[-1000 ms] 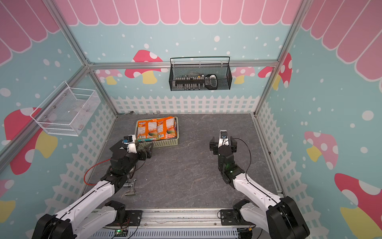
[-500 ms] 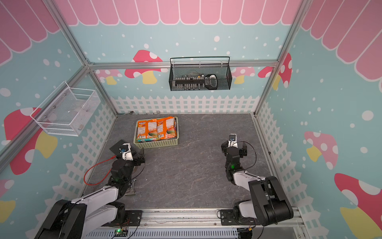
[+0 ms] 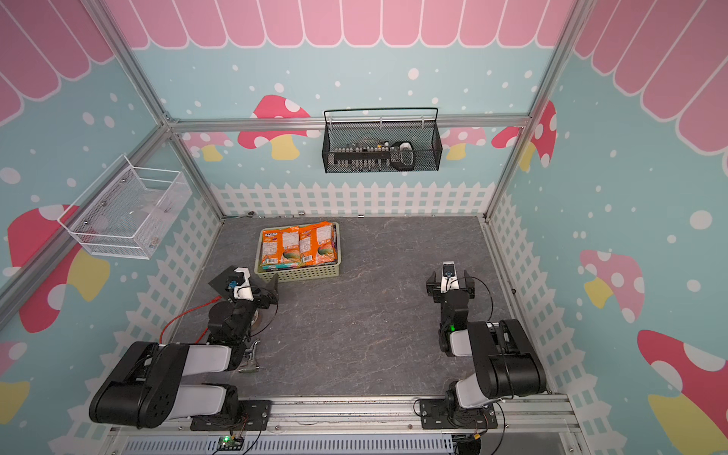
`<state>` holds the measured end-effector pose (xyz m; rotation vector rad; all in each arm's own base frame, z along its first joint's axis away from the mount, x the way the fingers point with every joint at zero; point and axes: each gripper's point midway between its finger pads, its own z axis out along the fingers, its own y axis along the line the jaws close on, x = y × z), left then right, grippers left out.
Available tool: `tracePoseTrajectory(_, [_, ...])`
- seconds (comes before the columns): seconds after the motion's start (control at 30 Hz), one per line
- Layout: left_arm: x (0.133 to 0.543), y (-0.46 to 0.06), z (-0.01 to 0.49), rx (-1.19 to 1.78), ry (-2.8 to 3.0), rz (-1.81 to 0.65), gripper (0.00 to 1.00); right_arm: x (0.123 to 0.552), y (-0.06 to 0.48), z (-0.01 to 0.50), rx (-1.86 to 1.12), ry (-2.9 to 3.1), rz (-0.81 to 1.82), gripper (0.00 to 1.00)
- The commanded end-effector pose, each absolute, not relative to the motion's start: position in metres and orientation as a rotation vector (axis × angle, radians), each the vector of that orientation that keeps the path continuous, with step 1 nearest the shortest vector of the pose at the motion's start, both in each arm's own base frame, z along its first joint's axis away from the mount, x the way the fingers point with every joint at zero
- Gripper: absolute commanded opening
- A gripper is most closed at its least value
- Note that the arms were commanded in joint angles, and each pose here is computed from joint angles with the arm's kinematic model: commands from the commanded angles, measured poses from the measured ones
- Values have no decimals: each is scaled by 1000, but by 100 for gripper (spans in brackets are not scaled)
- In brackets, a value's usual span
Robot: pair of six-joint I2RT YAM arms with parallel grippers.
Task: Put the candies in the basket
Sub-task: Reset both arms
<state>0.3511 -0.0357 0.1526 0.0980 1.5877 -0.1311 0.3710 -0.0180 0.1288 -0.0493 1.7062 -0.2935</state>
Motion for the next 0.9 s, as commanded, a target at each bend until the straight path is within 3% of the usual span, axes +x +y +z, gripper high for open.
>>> tracePoseTrajectory(0.0, [352,-43,162,150,1507,-145,99,368,-13,141,-49,1616,-223,99])
tracePoseTrajectory(0.23, [370,-17,154,-32,1569,-68,99,370,-14,139,-49,1628,-212,99])
tracePoseTrajectory(0.87, [377,-16,152,-37,1590,-66,99,370,-7,140,-86,1629,-198,99])
